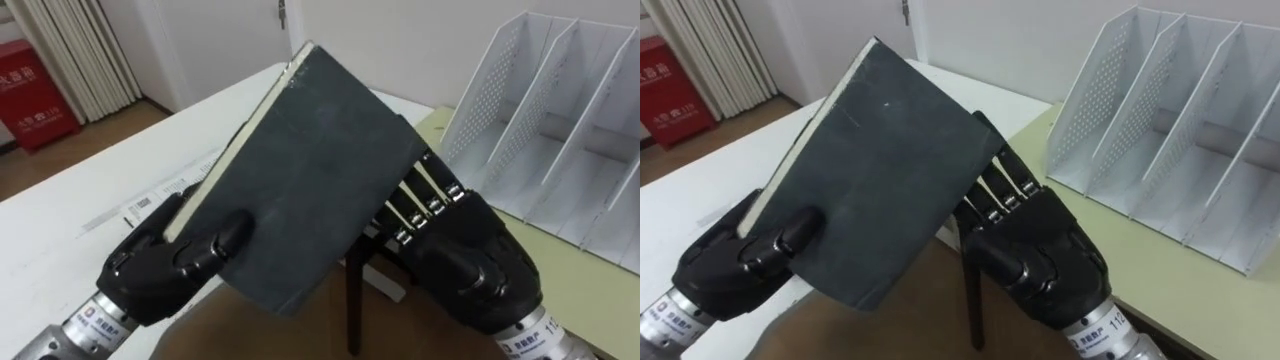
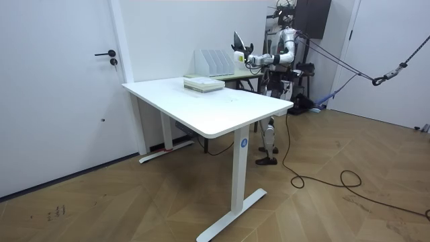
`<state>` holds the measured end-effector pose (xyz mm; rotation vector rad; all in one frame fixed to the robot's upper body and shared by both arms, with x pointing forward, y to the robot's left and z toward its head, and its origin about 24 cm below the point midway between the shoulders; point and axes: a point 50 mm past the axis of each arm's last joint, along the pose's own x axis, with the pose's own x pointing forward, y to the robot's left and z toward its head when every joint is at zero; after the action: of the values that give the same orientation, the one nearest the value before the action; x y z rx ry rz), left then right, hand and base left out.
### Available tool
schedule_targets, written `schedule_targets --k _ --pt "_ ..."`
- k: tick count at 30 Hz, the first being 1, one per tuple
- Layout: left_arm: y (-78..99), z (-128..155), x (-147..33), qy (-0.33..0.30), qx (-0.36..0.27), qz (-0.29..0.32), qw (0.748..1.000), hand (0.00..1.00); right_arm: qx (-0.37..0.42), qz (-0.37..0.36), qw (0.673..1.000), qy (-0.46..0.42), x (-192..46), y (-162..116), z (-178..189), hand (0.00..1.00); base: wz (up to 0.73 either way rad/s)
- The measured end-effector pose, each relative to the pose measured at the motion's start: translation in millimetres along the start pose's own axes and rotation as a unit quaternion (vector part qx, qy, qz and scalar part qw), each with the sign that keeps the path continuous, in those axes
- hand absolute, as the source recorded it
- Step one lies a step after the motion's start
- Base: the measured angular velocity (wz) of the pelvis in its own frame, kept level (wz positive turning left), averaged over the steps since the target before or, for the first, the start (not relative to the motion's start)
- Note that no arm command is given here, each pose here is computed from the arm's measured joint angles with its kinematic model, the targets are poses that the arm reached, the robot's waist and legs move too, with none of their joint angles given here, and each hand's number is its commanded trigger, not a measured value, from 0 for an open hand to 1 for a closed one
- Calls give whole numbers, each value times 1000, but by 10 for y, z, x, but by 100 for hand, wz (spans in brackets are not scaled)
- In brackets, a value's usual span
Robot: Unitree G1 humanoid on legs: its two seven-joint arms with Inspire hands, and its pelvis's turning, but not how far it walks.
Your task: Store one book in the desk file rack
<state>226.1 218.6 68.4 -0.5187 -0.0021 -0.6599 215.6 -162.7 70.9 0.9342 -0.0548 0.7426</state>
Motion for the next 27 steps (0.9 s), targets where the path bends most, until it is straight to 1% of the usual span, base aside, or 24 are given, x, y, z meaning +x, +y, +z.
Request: schedule_targets --k 5,6,7,8,13,18,22,27 --pt "17 0 -17 16 5 4 1000 100 -8 -13 1000 3 -17 -20 35 0 0" --pt "18 1 -18 16 5 4 1000 100 -8 -14 1000 4 -17 -21 35 24 0" --pt "19 0 -20 17 5 4 1000 100 -8 -15 1000 4 -17 -23 34 74 0" --pt "19 -2 -21 20 6 3 1000 100 -8 -16 1000 5 -18 -24 35 100 0" --pt "24 3 -27 26 14 2 1000 100 -15 -25 1000 7 -28 -37 56 100 0" --pt "37 21 -44 45 35 0 998 100 -26 -28 999 15 -30 -43 48 100 0" --pt "7 -2 -28 50 34 -17 998 100 -26 -26 999 17 -26 -40 39 100 -1" --pt "-68 5 20 50 39 -38 997 100 -30 -19 999 -8 -12 -27 54 100 0"
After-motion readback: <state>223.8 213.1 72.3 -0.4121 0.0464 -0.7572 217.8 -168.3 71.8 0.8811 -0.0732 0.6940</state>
